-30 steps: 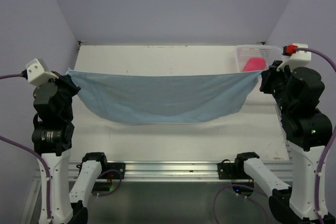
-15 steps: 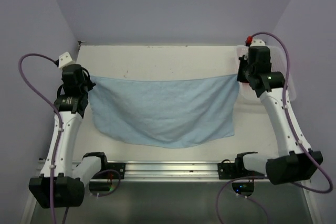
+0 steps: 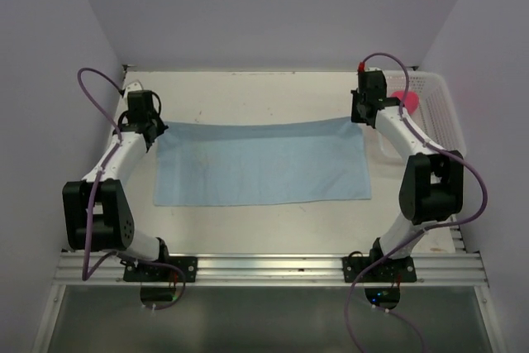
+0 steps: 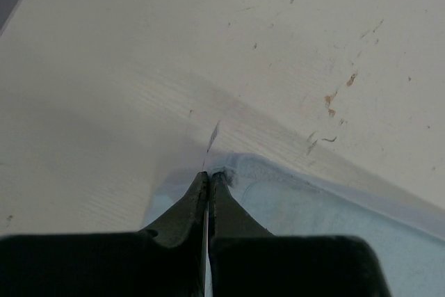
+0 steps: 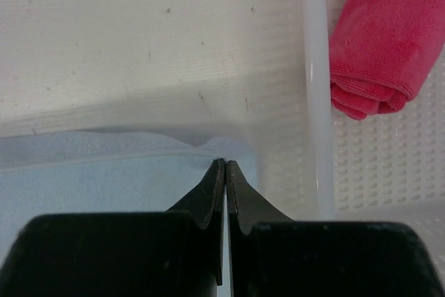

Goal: Roll the towels
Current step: Fold the towel

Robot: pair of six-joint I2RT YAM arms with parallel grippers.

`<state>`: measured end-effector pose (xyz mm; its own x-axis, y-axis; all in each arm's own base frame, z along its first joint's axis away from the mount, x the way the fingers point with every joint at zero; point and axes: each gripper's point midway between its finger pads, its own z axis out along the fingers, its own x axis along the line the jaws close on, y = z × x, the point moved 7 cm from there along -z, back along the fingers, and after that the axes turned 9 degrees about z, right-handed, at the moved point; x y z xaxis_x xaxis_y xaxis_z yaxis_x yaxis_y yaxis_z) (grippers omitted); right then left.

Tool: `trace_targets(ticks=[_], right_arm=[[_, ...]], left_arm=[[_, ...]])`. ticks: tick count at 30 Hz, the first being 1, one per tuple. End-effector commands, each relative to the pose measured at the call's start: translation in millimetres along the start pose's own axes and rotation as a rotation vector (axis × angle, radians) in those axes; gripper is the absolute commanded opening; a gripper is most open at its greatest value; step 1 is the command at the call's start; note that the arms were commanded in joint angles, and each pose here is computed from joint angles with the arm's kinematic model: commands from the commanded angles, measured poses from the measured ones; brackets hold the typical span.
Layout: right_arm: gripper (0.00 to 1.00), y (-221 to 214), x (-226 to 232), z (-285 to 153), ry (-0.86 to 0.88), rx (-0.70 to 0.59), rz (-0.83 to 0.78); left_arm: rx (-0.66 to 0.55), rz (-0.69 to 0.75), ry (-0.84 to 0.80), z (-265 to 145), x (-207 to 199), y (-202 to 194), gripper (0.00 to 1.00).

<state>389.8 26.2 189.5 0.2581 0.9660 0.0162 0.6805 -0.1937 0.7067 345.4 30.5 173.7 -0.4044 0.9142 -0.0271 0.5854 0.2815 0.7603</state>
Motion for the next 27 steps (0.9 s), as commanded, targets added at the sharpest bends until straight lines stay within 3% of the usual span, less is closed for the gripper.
trace_targets(ticks=[1, 12, 20, 27], right_arm=[[0.0, 23.7, 5.0, 10.7, 0.017, -0.123, 0.0], [0.0, 15.9, -6.3, 12.0, 0.004, -0.09, -0.043], [0.0, 3.5, -16.7, -23.8, 0.031, -0.101, -0.054], [0.0, -21.2, -32.4, -53.3, 0.013, -0.091, -0.049]], left_arm=[[-0.168, -0.016, -0.051, 1.0, -9.3, 45.7, 0.0], [-0.1, 0.109, -0.057, 10.2, -4.6, 26.5, 0.0], [-0.099, 0.073, -0.11, -10.8, 0.5, 8.3, 0.0], [-0.129, 0.023, -0.057, -34.0, 15.3, -6.8, 0.0]])
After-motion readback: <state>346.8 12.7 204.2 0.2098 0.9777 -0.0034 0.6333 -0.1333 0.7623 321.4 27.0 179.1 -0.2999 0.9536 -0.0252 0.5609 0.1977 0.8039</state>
